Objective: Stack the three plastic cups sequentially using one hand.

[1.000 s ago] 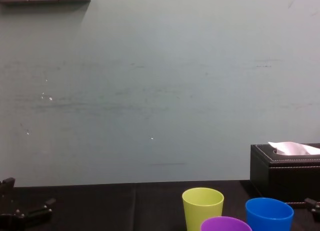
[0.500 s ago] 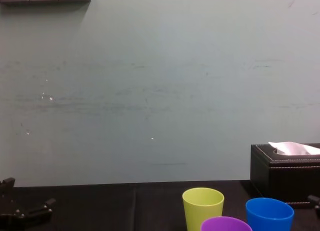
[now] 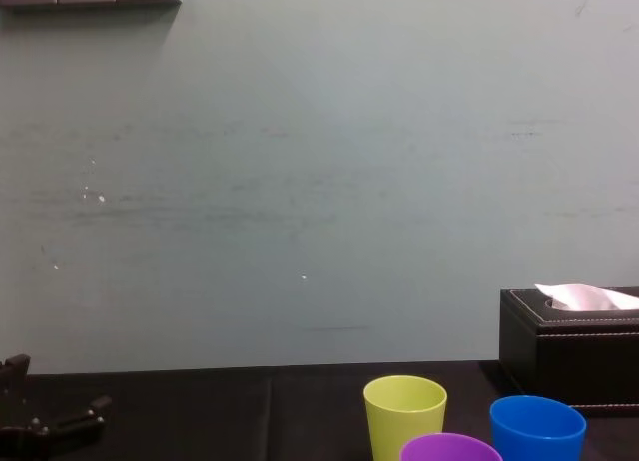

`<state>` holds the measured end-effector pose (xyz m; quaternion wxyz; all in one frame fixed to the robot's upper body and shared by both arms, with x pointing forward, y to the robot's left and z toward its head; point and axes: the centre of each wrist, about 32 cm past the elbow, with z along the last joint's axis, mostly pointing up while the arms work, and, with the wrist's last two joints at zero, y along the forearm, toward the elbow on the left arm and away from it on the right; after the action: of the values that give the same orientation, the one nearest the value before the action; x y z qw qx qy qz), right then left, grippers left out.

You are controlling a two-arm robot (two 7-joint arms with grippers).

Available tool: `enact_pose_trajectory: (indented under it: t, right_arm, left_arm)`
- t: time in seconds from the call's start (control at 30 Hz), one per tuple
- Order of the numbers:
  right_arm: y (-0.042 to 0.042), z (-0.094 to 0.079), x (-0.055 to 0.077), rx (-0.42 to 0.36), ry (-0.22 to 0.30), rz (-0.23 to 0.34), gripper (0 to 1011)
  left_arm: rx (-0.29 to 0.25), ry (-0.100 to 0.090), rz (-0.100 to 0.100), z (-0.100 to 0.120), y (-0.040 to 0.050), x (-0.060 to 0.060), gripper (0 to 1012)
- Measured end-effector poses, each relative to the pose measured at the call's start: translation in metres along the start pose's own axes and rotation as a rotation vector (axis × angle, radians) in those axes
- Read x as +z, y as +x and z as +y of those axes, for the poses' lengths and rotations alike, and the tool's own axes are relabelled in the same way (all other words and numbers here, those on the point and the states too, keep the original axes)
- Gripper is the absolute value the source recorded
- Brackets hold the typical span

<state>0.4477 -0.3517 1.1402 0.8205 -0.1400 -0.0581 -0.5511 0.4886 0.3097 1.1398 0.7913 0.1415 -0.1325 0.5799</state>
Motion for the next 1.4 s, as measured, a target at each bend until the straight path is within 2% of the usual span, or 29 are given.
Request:
enact_pose_trajectory:
  t: [0.2, 0.3, 0.5, 0.53, 0.63, 0.67, 0.77, 0.97, 1.23, 1.4]
  right_arm:
    - [-0.0035, -0.028, -0.007, 0.082, -0.018, 0.060, 1000]
    - [-0.0107, -0.043, -0.009, 0.146, -0.007, 0.100, 1000]
    - [-0.0233, -0.053, -0.011, 0.227, 0.012, 0.146, 1000]
    - [-0.0277, -0.054, -0.011, 0.244, 0.016, 0.157, 1000]
    - [-0.0371, -0.055, -0.010, 0.279, 0.028, 0.175, 1000]
    - [-0.0371, -0.055, -0.010, 0.279, 0.028, 0.175, 1000]
    - [-0.0501, -0.052, -0.006, 0.314, 0.048, 0.181, 1000]
    - [-0.0696, -0.044, 0.001, 0.352, 0.074, 0.175, 1000]
    - [-0.0880, -0.028, 0.005, 0.377, 0.075, 0.186, 1000]
    - [-0.0954, -0.018, 0.008, 0.382, 0.067, 0.195, 1000]
  left_arm:
    - [0.000, 0.000, 0.000, 0.000, 0.0000, 0.000, 1011]
    - [0.000, 0.000, 0.000, 0.000, 0.0000, 0.000, 1011]
    - [0.000, 0.000, 0.000, 0.000, 0.0000, 0.000, 1011]
    - [0.000, 0.000, 0.000, 0.000, 0.0000, 0.000, 1011]
    - [0.000, 0.000, 0.000, 0.000, 0.0000, 0.000, 1011]
    - [0.000, 0.000, 0.000, 0.000, 0.0000, 0.000, 1011]
    - [0.000, 0.000, 0.000, 0.000, 0.0000, 0.000, 1011]
    - [0.000, 0.000, 0.000, 0.000, 0.0000, 0.000, 1011]
    - [0.000, 0.000, 0.000, 0.000, 0.0000, 0.000, 1011]
    - [0.000, 0.000, 0.000, 0.000, 0.0000, 0.000, 1011]
